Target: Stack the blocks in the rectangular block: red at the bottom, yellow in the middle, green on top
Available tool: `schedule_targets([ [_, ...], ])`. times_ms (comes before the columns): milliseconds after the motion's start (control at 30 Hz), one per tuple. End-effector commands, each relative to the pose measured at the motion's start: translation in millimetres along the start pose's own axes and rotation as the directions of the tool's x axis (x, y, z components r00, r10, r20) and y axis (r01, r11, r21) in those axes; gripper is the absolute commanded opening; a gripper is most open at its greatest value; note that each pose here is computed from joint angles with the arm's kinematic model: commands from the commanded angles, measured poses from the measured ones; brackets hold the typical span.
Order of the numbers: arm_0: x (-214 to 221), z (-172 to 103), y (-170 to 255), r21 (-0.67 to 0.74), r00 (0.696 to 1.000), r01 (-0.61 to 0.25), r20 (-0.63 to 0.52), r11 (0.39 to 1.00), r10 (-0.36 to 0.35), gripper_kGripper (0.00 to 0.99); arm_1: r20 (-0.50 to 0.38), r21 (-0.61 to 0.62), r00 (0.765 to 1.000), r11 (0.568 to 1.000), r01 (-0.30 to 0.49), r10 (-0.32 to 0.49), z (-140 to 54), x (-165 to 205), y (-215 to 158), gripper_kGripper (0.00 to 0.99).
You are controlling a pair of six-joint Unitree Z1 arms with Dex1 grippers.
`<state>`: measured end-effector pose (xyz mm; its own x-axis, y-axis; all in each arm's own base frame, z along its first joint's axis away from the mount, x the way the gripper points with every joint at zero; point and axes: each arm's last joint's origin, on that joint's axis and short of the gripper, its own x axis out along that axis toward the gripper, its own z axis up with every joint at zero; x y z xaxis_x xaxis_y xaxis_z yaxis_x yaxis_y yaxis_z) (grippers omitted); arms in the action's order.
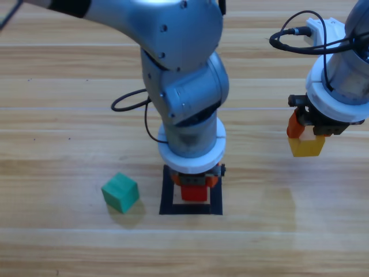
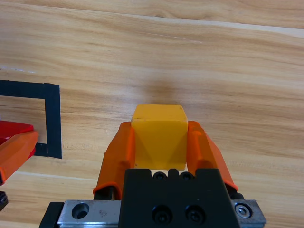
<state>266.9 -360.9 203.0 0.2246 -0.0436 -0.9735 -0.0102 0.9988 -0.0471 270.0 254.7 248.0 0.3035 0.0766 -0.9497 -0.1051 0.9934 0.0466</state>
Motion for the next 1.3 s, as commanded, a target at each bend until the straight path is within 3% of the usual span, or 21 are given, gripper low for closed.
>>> schedule_targets([
  [33,32,-8,-12,0.049,0.999,-0.043,-0.019,0.998,0.044,0.000,0.020,0.037,1.000,0.999,-0.018,0.017,0.3,-20,-18,0.000],
  [567,37,-2,-11,0.059,0.999,-0.052,-0.012,0.997,0.053,0.000,0.016,0.036,1.000,0.999,-0.023,0.023,1.6,-18,-16,0.000],
  [1300,42,9,10,-0.070,0.996,-0.081,-0.038,0.994,0.079,0.000,0.010,0.035,1.000,0.999,-0.019,0.018,3.2,-13,-14,0.000],
])
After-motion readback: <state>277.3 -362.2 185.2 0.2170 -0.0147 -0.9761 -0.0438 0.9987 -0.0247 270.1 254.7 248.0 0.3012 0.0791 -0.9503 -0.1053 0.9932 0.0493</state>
